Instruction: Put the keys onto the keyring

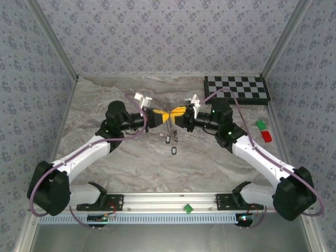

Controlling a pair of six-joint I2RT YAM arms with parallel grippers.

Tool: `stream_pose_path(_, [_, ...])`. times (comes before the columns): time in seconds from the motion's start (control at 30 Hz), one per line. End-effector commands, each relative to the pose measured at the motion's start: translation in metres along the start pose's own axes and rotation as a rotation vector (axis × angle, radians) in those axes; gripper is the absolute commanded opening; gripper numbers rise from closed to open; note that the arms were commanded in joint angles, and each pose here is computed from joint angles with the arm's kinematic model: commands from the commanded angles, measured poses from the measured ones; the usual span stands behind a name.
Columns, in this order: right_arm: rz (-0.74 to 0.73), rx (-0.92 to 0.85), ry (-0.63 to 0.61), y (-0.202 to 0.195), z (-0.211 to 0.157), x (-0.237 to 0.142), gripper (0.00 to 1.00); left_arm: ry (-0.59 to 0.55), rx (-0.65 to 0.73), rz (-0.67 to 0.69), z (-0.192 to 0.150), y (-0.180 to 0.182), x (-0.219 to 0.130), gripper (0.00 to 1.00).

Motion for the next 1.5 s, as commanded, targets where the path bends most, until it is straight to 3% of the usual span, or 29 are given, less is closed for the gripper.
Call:
stream_pose_path(0.0, [0.028, -0.022, 0.000, 0.007, 0.009, 0.002, 0.17, -0.039, 0.068, -0.061, 0.021, -0.017, 0.002, 0.00])
stream_pose_path(0.37, [0.021, -0.001, 0.029, 0.002, 0.001, 0.005, 0.17, -0.045, 0.074, -0.066, 0.023, -0.019, 0.002, 0.00])
stream_pose_path(0.5, [0.030, 0.001, 0.034, 0.004, -0.001, 0.005, 0.12, -0.047, 0.073, -0.068, 0.023, -0.019, 0.002, 0.00])
stream_pose_path(0.57, [0.033, 0.001, 0.037, 0.004, -0.002, 0.005, 0.00, -0.047, 0.074, -0.068, 0.024, -0.019, 0.002, 0.00])
stream_pose_path(0.8, [0.031, 0.011, 0.018, 0.004, 0.003, 0.003, 0.00, -0.044, 0.063, -0.076, 0.021, -0.018, 0.004, 0.00])
stream_pose_path(0.83, [0.029, 0.017, 0.013, 0.003, 0.003, 0.002, 0.00, -0.043, 0.058, -0.075, 0.021, -0.018, 0.005, 0.01])
stream_pose_path(0.9, [0.025, 0.033, -0.011, -0.001, 0.007, 0.000, 0.00, -0.045, 0.045, -0.077, 0.019, -0.016, 0.006, 0.18])
stream_pose_path(0.97, [0.025, 0.052, -0.039, -0.005, 0.011, -0.004, 0.00, -0.052, 0.034, -0.084, 0.017, -0.016, 0.006, 0.29])
stream_pose_path(1.23, [0.033, 0.079, -0.069, -0.009, 0.015, -0.008, 0.00, -0.089, -0.012, -0.124, 0.016, -0.015, 0.008, 0.32])
stream_pose_path(1.47, [0.036, 0.080, -0.060, -0.008, 0.013, -0.007, 0.00, -0.097, -0.014, -0.142, 0.018, -0.017, 0.011, 0.25])
Point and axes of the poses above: each hand's point on the last joint's axis, 136 mm out from that joint toward the fingers, its own x axis out along the fingers, its own y axis along the line the jaws close on, z = x × y, the point moved 1 cm from there along -x, back along the fingers, and after that the axes turned 7 degrees about x, right-handed, at the moved point
